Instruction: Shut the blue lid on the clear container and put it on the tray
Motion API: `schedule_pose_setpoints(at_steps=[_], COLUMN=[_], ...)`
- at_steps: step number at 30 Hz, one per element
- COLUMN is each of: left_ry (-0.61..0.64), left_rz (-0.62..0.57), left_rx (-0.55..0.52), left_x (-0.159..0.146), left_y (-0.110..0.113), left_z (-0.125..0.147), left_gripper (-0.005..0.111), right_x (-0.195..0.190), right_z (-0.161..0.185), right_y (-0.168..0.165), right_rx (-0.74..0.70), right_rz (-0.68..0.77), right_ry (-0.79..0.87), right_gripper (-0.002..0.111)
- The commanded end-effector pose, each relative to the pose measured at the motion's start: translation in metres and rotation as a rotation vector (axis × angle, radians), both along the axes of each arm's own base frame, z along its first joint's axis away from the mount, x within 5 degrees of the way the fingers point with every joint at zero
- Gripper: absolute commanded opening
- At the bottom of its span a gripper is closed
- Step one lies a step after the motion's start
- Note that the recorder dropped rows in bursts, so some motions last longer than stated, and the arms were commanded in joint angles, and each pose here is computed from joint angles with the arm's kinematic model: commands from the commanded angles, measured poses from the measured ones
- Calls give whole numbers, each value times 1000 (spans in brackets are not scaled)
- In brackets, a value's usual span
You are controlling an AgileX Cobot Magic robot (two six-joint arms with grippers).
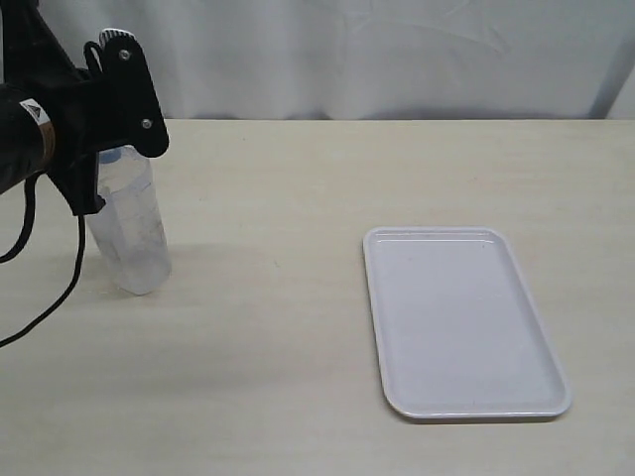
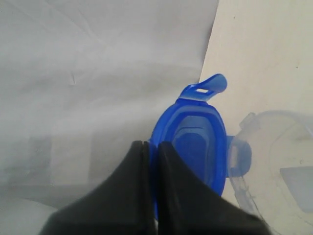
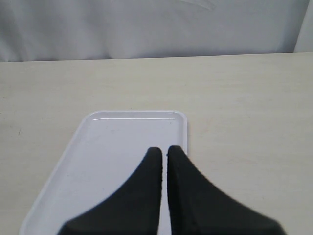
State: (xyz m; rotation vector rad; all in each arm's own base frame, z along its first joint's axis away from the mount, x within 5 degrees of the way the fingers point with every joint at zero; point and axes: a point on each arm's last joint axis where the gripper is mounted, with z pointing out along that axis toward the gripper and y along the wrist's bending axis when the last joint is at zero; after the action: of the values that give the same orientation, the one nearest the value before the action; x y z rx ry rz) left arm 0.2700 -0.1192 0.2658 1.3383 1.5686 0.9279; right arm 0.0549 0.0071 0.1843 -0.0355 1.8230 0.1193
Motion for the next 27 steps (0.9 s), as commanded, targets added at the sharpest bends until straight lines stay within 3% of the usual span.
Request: schedule_pose_setpoints(at_steps=[1,27], left_ry=[8,-1], left_rz=[-42,-53], left_rx=[6,49], left_x=[-2,-22], left_y=[-4,-7], left_z=[0,-5], left_gripper=[0,0], right_x=[0,0], right_z=[-1,-1], right_y=[0,0], right_rx=[1,1], right_rz=[3,3], right_ry=[1,1], right_gripper=[5,5])
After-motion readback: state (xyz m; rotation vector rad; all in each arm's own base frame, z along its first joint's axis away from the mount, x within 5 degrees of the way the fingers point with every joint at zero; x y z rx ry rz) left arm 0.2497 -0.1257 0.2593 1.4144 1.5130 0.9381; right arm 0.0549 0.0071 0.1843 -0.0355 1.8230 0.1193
